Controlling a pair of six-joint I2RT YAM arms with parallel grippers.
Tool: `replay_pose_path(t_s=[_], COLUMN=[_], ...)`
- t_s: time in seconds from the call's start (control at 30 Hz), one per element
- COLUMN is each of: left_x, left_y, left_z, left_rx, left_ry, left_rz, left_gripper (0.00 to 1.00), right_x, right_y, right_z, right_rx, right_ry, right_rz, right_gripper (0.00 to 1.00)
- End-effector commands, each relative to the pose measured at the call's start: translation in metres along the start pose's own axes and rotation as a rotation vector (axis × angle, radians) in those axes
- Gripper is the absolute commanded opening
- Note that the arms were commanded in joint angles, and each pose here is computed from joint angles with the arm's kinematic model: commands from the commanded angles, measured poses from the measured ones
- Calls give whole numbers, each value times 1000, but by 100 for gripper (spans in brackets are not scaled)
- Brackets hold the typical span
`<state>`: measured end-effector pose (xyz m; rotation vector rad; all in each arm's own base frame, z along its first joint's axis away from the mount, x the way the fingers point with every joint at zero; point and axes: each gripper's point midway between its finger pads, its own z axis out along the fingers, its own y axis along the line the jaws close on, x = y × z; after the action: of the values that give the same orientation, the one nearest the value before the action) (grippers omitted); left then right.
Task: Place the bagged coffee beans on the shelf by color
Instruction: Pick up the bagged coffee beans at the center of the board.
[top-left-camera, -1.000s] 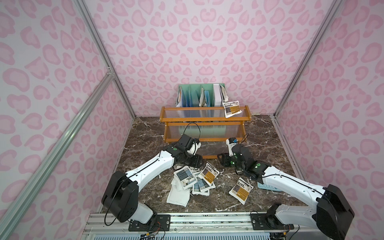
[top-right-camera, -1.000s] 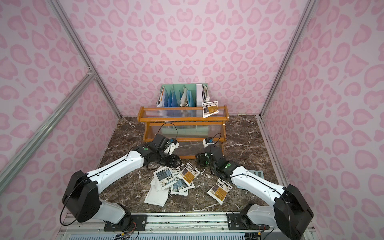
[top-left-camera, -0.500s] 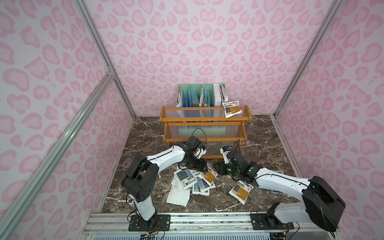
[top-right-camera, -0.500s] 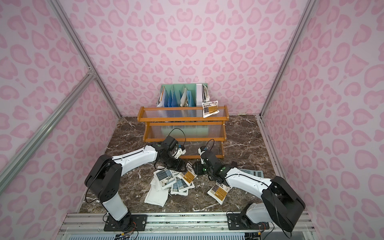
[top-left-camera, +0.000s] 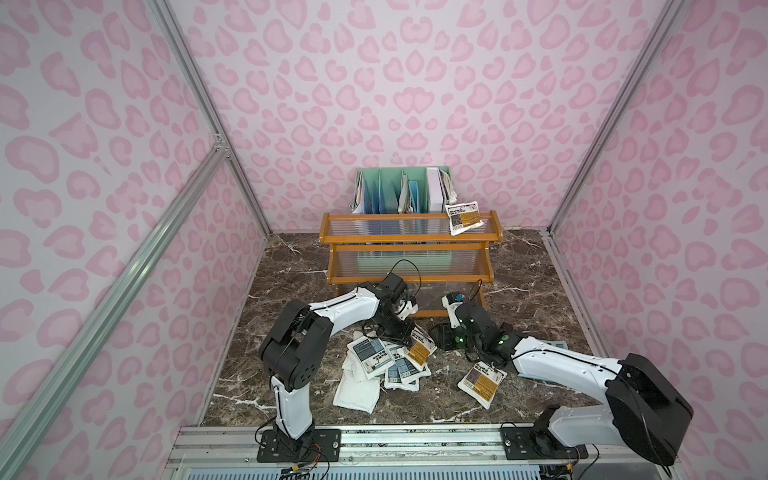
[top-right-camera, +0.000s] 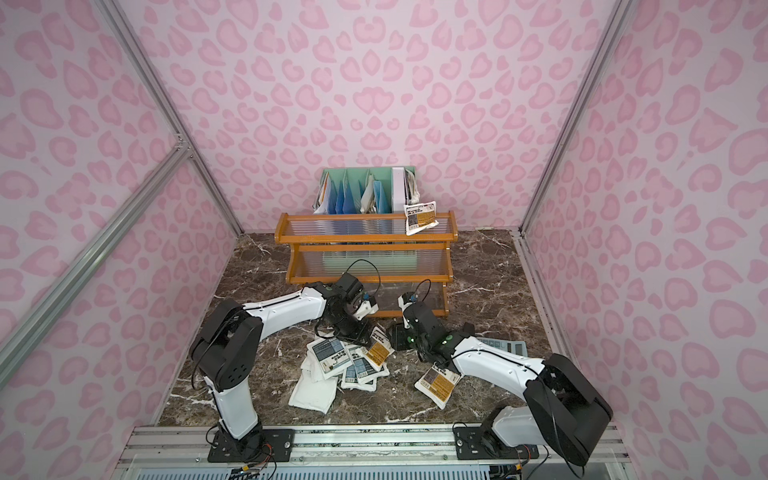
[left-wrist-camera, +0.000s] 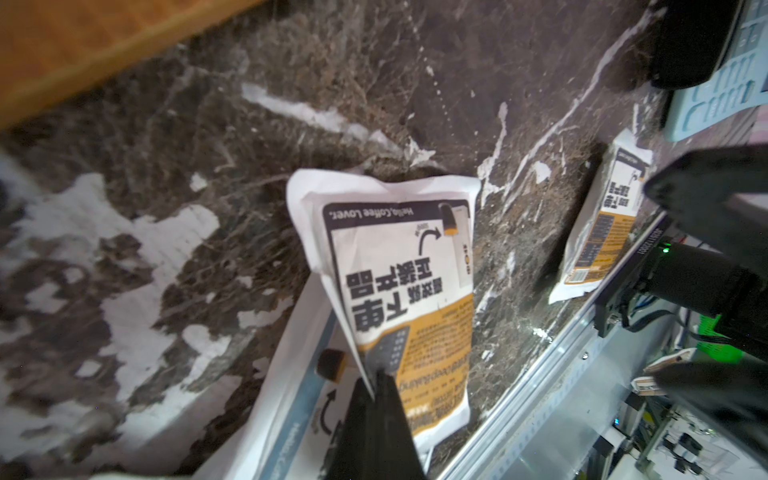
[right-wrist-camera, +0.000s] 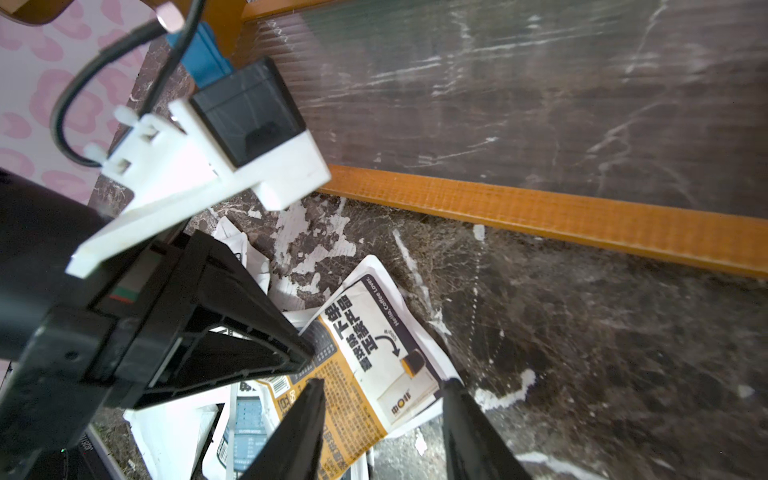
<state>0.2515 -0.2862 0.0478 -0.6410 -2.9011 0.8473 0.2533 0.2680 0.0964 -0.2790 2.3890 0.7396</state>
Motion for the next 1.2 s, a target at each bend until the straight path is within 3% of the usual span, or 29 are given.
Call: replay_pose_path(t_s=[0.0,0.13,0.37,0.5,0.63,0.73,0.83,0.93,1.17], left_x=[3,1,3,1,-18,-34,-48,-54,-55], left_y=[0,-14,-82,-99,-79,-75,-81,-90,-87], left_z=[-2,-20,-110,-158,-207,-253,-296,-324,-344], left_rx=[-2,23,156,104,-87,-122,-46,45,159], left_ry=[12,-45,-247,-373,-588,-806,-1005,-1134,-1238], left_rz=[0,32,224,280,181,107,49,17,-51], left_gripper=[0,0,0,0,0,0,0,0,0], right_x=[-8,-15,-51,-89,-140,-170,-184,-187,-193], right_y=[2,1,-4,13,50,83,114,144,167], right_z=[-4,-10,-32,-61,-110,-143,-155,-153,-134], right_rx=[-3,8,87,59,-41,-152,-271,-407,-551], right_ry=[-41,-71,-216,-363,-557,-659,-675,-642,-641], right_rz=[5,2,5,7,-31,-89,-132,-168,-135], right_gripper=[49,49,50,50,52,55,58,63,64])
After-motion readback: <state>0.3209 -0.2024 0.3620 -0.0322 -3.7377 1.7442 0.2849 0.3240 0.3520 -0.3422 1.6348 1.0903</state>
